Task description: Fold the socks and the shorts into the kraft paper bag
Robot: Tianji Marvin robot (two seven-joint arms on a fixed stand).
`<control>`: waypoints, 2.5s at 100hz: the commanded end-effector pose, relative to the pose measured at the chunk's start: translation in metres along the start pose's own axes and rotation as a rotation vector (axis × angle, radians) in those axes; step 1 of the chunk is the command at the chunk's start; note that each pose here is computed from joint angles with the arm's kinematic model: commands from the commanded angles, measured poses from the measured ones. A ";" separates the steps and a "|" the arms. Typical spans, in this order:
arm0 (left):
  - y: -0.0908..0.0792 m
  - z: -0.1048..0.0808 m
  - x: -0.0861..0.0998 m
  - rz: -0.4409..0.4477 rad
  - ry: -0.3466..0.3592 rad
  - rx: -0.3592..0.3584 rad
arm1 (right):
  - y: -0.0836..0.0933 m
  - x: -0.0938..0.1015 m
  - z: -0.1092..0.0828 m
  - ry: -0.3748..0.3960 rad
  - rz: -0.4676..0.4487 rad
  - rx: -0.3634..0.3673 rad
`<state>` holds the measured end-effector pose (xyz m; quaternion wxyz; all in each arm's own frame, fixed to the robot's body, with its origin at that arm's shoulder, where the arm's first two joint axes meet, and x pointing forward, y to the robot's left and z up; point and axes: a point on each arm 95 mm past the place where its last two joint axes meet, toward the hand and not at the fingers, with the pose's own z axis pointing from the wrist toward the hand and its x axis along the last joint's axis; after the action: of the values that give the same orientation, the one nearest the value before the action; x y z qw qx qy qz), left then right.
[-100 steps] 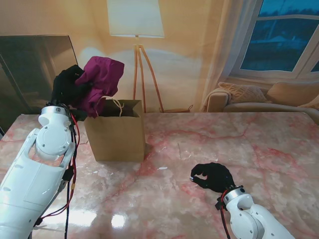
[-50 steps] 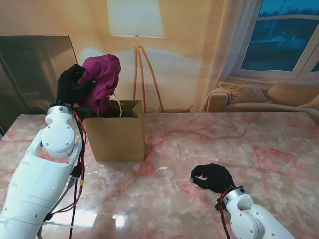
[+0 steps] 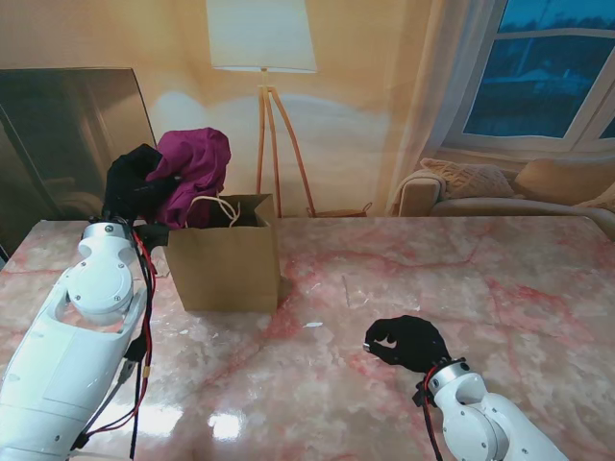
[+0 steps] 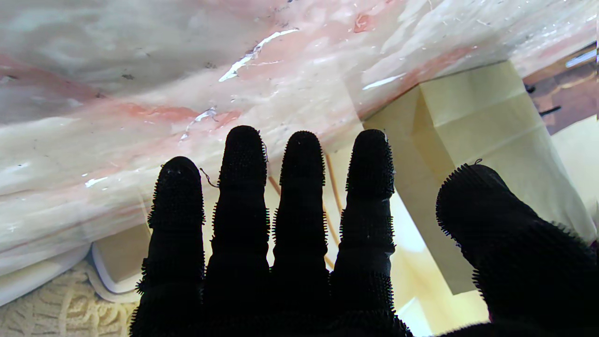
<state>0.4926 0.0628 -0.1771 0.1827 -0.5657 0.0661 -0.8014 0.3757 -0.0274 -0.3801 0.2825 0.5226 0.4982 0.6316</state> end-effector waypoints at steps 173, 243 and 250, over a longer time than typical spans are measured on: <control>0.005 -0.001 0.000 1.014 0.094 -0.831 | -0.002 -0.001 0.002 0.015 0.016 0.030; -0.003 -0.010 0.030 0.892 0.170 -0.677 | -0.002 -0.001 0.004 0.013 0.015 0.031; -0.006 -0.011 0.033 0.843 0.165 -0.648 | -0.002 -0.001 0.004 0.012 0.014 0.029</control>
<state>0.4737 0.0568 -0.1555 0.3012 -0.4535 0.5596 -0.6249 0.3812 -0.0277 -0.3807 0.2683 0.5268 0.5038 0.6298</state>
